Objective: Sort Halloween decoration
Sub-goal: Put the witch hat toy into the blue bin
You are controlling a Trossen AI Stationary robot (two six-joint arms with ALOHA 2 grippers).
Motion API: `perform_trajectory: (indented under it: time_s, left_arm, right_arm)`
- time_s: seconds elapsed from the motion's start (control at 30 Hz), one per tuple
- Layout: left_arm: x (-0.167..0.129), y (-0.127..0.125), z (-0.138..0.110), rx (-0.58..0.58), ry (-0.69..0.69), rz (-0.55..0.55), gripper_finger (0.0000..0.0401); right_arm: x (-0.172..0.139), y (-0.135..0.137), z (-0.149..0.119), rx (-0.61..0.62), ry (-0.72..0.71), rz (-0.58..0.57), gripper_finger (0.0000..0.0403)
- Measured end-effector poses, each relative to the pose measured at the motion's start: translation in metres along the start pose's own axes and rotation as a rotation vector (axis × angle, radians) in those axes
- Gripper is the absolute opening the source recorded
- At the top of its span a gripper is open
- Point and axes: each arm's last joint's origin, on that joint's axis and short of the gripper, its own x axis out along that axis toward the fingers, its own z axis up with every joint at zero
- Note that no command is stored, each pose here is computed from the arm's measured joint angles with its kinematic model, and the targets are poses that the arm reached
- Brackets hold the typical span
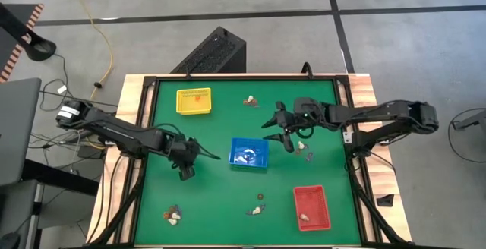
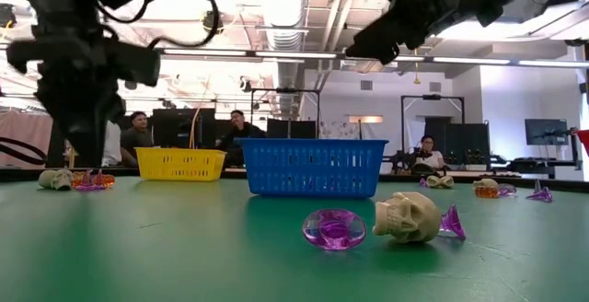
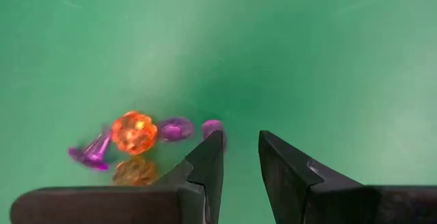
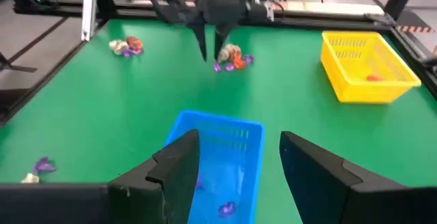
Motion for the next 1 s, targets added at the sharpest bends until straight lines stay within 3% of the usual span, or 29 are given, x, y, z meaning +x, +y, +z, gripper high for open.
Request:
perform_trajectory:
  time_s: [0.27, 1.0]
  left_arm:
    - [0.014, 0.001, -0.001, 0.000, 0.044, 0.076, 0.0082]
    - [0.016, 0.000, -0.001, 0.046, 0.049, 0.060, 0.0082]
  right_arm:
    - [0.005, -0.002, -0.005, 0.002, 0.026, 0.001, 0.0234]
    - [0.006, -0.003, -0.004, 0.000, 0.017, 0.001, 0.0234]
